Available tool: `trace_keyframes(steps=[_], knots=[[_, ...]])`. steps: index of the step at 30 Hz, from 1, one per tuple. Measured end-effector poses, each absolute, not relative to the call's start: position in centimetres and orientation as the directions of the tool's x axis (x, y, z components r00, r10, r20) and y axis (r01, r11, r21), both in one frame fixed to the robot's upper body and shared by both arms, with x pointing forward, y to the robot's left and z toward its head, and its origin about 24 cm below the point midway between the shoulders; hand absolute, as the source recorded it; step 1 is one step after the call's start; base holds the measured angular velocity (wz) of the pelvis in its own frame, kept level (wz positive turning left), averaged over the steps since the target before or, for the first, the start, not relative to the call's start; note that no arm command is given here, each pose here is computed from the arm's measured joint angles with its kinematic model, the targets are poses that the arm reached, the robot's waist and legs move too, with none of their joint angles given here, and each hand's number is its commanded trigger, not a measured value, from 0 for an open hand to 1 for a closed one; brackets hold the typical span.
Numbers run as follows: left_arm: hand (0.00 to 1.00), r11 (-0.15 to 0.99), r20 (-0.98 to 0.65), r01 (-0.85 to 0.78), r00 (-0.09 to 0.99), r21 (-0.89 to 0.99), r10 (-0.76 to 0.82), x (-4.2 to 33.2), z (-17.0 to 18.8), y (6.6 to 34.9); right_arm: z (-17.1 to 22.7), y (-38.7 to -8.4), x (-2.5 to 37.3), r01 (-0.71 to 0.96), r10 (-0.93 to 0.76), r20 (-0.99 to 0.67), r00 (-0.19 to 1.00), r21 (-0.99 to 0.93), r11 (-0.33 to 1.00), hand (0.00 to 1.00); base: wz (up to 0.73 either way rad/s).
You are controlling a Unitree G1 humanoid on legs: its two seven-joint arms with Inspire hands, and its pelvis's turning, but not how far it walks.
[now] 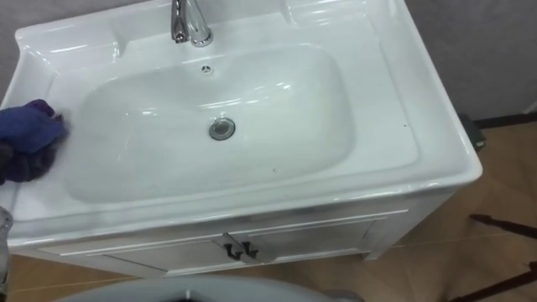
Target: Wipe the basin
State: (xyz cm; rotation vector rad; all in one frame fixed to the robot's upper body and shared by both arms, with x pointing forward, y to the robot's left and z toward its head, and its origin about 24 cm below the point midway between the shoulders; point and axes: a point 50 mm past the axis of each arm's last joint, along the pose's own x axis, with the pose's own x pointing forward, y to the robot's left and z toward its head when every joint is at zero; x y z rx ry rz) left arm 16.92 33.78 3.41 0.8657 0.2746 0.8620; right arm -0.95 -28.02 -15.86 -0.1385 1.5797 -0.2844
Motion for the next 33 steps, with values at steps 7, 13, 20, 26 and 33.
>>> trace_keyframes(steps=[7,13,20,26,33], knots=[[0.0,0.478,0.027,-0.649,0.608,0.592,0.793,17.2,3.2,34.0,-15.8,-28.2,-0.6,0.084,-0.289,-0.957,-0.009,-0.289,0.954,0.0,-0.05],[0.0,0.506,-0.013,-0.722,0.568,0.472,0.823,16.8,3.4,34.7,-15.8,-28.2,-0.3,0.078,-0.305,-0.952,0.001,-0.304,0.949,0.0,-0.01],[0.0,0.494,0.003,-0.741,0.557,0.455,0.831,16.6,3.7,35.1,-15.8,-28.3,-0.2,0.071,-0.32,-0.947,0.006,-0.319,0.945,0.0,0.01],[0.0,0.484,0.018,-0.768,0.54,0.42,0.841,16.4,4.0,35.3,-15.8,-28.3,0.1,0.074,-0.321,-0.946,0.034,-0.318,0.945,0.0,0.04],[0.0,0.399,0.144,-0.887,0.437,0.235,0.888,16.0,7.3,36.0,-15.8,-28.2,-0.5,0.126,-0.321,-0.946,0.036,-0.314,0.941,0.0,0.0]])
